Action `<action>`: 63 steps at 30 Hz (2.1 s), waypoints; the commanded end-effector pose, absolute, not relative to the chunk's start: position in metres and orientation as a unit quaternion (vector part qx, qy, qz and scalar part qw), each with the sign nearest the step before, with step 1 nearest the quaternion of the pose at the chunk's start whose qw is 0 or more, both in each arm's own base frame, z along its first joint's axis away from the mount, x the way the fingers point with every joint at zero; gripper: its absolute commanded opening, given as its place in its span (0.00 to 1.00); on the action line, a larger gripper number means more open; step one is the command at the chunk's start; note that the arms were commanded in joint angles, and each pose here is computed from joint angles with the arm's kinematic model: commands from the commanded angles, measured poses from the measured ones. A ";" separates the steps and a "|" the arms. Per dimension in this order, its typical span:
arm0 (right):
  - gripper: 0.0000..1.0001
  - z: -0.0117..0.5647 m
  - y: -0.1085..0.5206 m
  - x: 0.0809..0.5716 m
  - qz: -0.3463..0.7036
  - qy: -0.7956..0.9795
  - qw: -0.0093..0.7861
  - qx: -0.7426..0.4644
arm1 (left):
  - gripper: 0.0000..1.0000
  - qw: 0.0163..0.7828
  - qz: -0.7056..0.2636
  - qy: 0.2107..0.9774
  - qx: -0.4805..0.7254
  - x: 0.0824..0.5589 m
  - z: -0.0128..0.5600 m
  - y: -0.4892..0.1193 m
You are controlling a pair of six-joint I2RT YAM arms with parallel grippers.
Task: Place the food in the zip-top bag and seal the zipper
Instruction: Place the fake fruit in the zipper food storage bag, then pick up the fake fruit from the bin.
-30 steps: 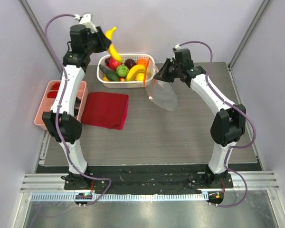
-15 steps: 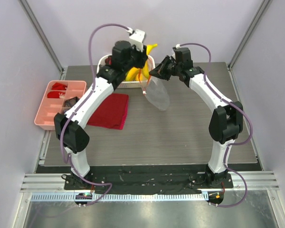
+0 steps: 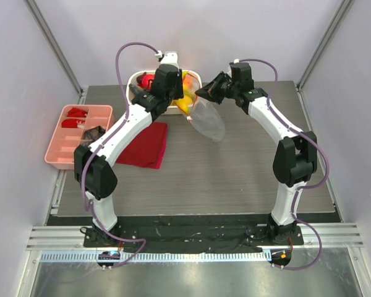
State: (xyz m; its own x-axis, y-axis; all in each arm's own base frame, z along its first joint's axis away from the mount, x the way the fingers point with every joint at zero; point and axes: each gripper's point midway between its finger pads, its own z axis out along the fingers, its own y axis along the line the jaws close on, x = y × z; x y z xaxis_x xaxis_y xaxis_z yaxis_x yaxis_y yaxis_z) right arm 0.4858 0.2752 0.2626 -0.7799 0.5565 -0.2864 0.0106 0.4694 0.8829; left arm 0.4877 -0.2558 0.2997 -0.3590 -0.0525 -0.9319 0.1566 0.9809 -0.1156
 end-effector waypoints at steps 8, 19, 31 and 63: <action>0.01 0.278 0.275 0.495 0.502 0.793 0.301 0.172 | 0.00 0.516 -0.120 0.848 -0.010 0.473 0.288 -0.259; 0.01 0.291 0.277 0.483 0.509 0.788 0.329 0.108 | 0.24 0.472 -0.141 0.870 0.016 0.483 0.281 -0.284; 0.01 0.306 0.267 0.477 0.509 0.781 0.352 0.086 | 0.86 0.479 -0.213 0.851 0.006 0.478 0.322 -0.259; 0.01 0.291 0.213 0.501 0.432 0.802 0.400 0.104 | 0.76 0.442 -0.104 0.866 -0.208 0.609 0.181 -0.085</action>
